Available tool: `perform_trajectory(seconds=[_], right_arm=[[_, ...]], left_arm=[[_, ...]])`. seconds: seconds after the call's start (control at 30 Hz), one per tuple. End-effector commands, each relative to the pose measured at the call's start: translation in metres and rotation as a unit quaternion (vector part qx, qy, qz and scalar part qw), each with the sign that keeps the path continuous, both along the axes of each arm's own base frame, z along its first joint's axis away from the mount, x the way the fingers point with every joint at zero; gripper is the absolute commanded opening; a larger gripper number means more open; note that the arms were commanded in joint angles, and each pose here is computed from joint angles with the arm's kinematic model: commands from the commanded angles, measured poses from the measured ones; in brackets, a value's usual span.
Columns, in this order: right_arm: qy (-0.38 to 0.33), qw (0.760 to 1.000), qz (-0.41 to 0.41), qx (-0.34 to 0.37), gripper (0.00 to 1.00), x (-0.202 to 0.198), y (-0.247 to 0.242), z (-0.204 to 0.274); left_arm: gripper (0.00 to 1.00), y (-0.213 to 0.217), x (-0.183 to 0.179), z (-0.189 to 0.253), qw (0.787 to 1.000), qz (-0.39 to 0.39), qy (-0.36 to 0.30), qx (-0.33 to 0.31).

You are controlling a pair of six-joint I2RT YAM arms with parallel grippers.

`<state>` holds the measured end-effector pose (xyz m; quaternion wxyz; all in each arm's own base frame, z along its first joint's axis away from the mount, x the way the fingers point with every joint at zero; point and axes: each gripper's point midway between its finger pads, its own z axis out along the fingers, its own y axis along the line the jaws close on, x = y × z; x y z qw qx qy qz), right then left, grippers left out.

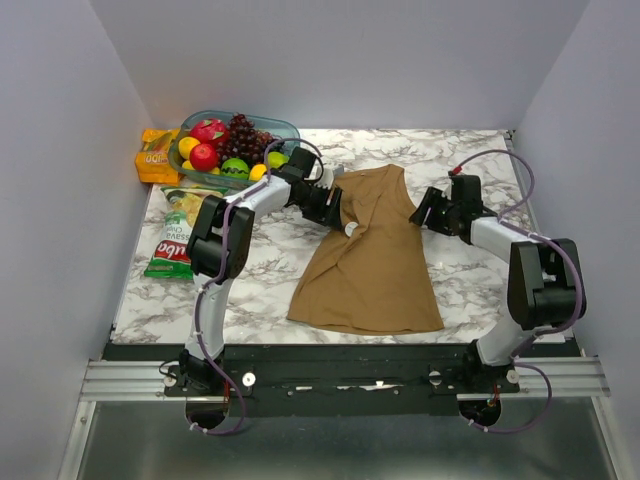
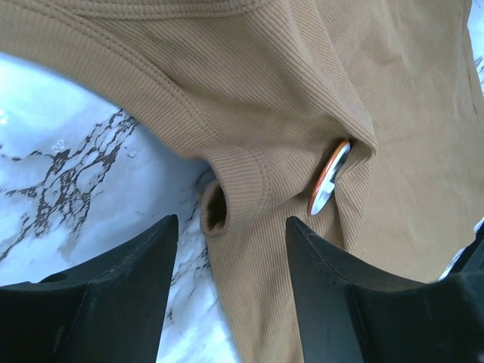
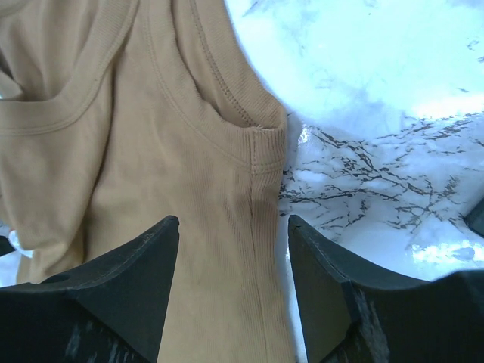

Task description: Pin the brooch onto the clothing

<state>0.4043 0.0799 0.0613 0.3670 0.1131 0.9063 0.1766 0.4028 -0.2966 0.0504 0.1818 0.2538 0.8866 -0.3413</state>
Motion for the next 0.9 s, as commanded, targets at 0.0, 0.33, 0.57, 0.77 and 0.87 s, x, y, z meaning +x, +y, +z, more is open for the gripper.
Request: perform_trajectory(seconds=[0.0, 0.33, 0.57, 0.77, 0.87], right_arm=[[0.034, 0.999, 0.014, -0.004, 0.66, 0.0, 0.001, -0.015], [0.059, 0.998, 0.023, 0.016, 0.63, 0.003, 0.009, -0.024], [0.071, 0.997, 0.032, 0.009, 0.41, 0.006, 0.009, -0.024], [0.092, 0.995, 0.036, 0.004, 0.4, 0.005, 0.009, -0.027], [0.101, 0.994, 0.034, 0.004, 0.4, 0.003, 0.009, -0.028]], left_arm=[[0.64, -0.01, 0.01, 0.007, 0.999, -0.003, -0.007, -0.034], [0.33, -0.028, 0.014, 0.011, 0.996, -0.009, -0.006, -0.093], [0.0, -0.022, 0.016, 0.01, 0.997, -0.001, -0.006, -0.077], [0.0, -0.001, 0.023, 0.01, 0.999, 0.028, -0.01, -0.044], [0.0, 0.009, 0.025, 0.01, 0.999, 0.039, -0.01, -0.028]])
